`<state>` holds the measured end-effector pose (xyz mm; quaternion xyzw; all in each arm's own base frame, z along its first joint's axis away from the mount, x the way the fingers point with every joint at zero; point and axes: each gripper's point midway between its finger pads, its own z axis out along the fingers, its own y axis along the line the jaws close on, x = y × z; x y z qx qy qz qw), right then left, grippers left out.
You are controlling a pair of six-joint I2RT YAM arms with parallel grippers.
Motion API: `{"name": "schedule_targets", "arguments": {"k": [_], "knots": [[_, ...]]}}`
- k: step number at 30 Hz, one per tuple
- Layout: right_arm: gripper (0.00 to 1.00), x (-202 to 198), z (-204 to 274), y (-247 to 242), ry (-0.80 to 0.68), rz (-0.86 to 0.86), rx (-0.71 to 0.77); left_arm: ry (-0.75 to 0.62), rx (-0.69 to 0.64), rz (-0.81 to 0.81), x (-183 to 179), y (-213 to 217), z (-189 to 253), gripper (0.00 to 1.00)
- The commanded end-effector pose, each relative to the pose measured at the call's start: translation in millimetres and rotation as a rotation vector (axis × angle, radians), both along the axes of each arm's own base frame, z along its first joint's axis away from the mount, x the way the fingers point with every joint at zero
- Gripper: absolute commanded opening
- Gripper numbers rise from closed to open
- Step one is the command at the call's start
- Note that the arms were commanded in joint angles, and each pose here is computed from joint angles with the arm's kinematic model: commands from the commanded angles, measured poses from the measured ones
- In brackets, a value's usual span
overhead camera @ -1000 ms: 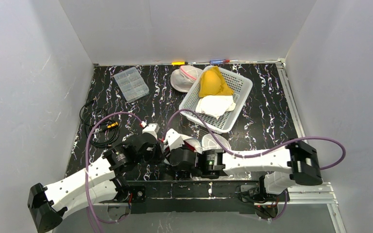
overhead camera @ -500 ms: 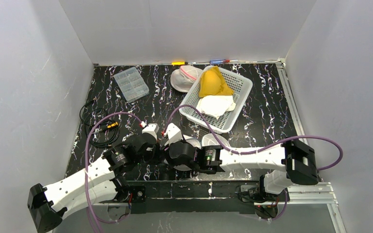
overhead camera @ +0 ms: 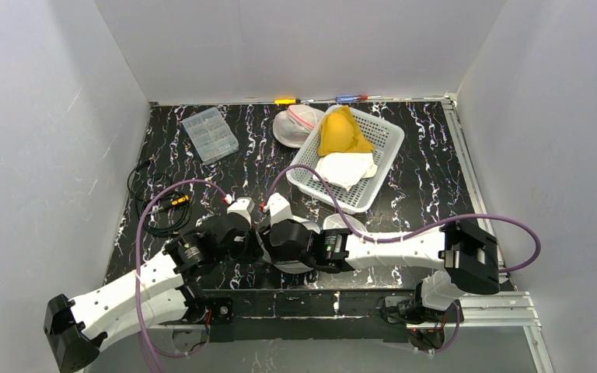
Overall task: Unzip the laundry bag and remove the bra
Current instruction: Open the laundry bag at the center of the board, then pick up the bra from the laundry bag.
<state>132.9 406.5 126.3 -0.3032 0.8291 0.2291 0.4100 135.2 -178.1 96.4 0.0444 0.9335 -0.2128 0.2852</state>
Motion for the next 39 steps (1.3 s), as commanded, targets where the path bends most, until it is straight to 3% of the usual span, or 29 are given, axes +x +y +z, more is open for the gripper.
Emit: {"name": "schedule_targets", "arguments": {"k": [1, 5, 19, 39], "knots": [[0.56, 0.0, -2.6, 9.8, 0.02, 0.0, 0.04, 0.0, 0.013, 0.002, -3.0, 5.1, -2.0, 0.0], [0.53, -0.8, -12.0, 9.1, 0.032, -0.002, 0.012, 0.004, 0.012, 0.007, -3.2, 5.0, -2.8, 0.0], [0.01, 3.3, -6.2, -18.4, 0.026, -0.079, 0.031, 0.007, 0.047, 0.02, -2.3, 11.1, -6.3, 0.0], [0.01, 2.8, 11.2, -58.1, 0.084, -0.137, 0.148, 0.004, 0.069, 0.037, 1.2, 12.9, -8.9, 0.0]]}}
